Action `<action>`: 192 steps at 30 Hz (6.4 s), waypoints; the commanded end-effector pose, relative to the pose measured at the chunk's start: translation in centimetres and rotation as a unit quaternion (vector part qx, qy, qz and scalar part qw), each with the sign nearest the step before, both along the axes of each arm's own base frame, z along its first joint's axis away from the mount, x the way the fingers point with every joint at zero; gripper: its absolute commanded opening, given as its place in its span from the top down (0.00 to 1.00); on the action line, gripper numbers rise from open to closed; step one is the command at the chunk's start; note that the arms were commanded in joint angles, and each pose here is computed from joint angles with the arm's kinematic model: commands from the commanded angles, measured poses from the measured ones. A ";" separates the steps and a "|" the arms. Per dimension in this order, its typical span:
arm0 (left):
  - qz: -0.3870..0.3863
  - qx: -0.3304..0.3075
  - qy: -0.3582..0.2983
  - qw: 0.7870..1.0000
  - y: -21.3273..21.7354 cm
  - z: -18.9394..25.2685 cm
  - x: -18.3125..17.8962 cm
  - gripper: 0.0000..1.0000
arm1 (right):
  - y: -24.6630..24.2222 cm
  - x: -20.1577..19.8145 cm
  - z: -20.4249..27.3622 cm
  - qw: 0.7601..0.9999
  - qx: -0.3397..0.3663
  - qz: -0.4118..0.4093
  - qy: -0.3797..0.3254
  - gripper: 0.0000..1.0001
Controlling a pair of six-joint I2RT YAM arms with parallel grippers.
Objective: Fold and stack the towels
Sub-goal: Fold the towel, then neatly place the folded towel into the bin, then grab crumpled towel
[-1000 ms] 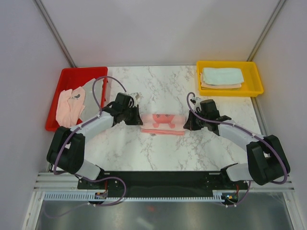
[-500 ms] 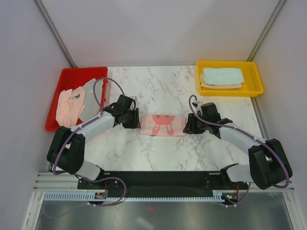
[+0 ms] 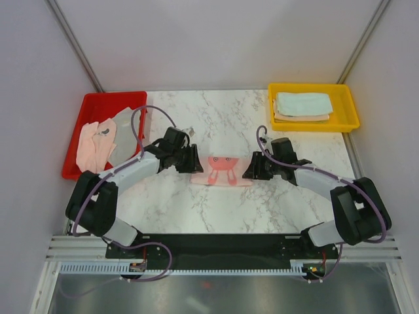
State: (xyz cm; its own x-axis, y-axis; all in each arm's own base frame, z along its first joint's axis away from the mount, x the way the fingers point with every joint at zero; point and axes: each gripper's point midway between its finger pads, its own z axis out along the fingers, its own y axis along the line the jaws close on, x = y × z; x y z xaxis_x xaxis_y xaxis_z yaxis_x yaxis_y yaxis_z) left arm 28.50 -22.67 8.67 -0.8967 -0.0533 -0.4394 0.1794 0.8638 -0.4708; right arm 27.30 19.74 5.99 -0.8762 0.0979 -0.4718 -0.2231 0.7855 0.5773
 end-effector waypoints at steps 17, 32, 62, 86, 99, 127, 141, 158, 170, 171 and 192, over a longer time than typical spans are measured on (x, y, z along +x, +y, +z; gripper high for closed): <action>0.051 0.038 -0.006 0.998 1.2 1.1 1.8 0.55 | -3.2 2.7 0.9 0.992 -0.074 -0.100 -0.029 0.34; 0.069 0.085 0.070 0.991 2.5 -4.7 1.2 0.57 | -1.2 2.9 -3.8 0.993 -0.085 -0.084 -0.003 0.35; 0.066 0.112 -0.085 0.988 7.7 8.6 5.0 0.52 | -6.4 17.7 5.4 0.971 -0.220 -0.054 -0.075 1.00; 0.051 0.120 -0.079 0.988 7.6 7.6 5.2 0.50 | -21.4 31.3 12.5 0.933 -0.291 -0.145 -0.154 1.00; 0.055 0.134 -0.080 0.986 8.0 7.4 5.5 0.50 | -28.3 32.6 14.5 0.919 -0.302 -0.180 -0.181 1.00; 0.075 0.150 -0.090 0.982 8.9 8.4 5.9 0.48 | -39.3 36.7 9.0 0.870 -0.310 -0.327 -0.198 0.45; 0.180 0.197 -0.184 0.946 13.4 15.6 8.3 0.36 | -34.3 34.2 13.4 0.891 -0.183 -0.357 -0.214 0.53; 0.315 0.239 -0.080 0.915 29.6 7.2 21.1 0.43 | -32.3 35.5 7.2 0.912 -0.115 -0.354 -0.175 0.70; 0.232 0.203 -0.105 0.945 27.6 3.1 27.4 0.45 | -26.1 33.1 20.1 0.903 -0.061 -0.304 -0.298 0.59; 0.231 0.203 -0.104 0.946 27.6 2.8 27.5 0.46 | -25.8 32.9 20.7 0.902 -0.062 -0.300 -0.303 0.59; 0.272 0.192 -0.190 0.924 28.2 13.6 27.6 0.98 | -19.3 31.2 23.3 0.917 -0.022 -0.239 -0.318 0.56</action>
State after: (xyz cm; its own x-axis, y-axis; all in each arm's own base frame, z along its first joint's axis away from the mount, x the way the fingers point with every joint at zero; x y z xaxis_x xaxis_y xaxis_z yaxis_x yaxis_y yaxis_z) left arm 55.34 5.40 10.66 -0.7320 -0.2380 -0.6384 -0.2526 0.9650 -0.0700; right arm 59.73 -2.11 24.50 -0.3370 0.3699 -0.8658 -0.0217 0.9163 0.3999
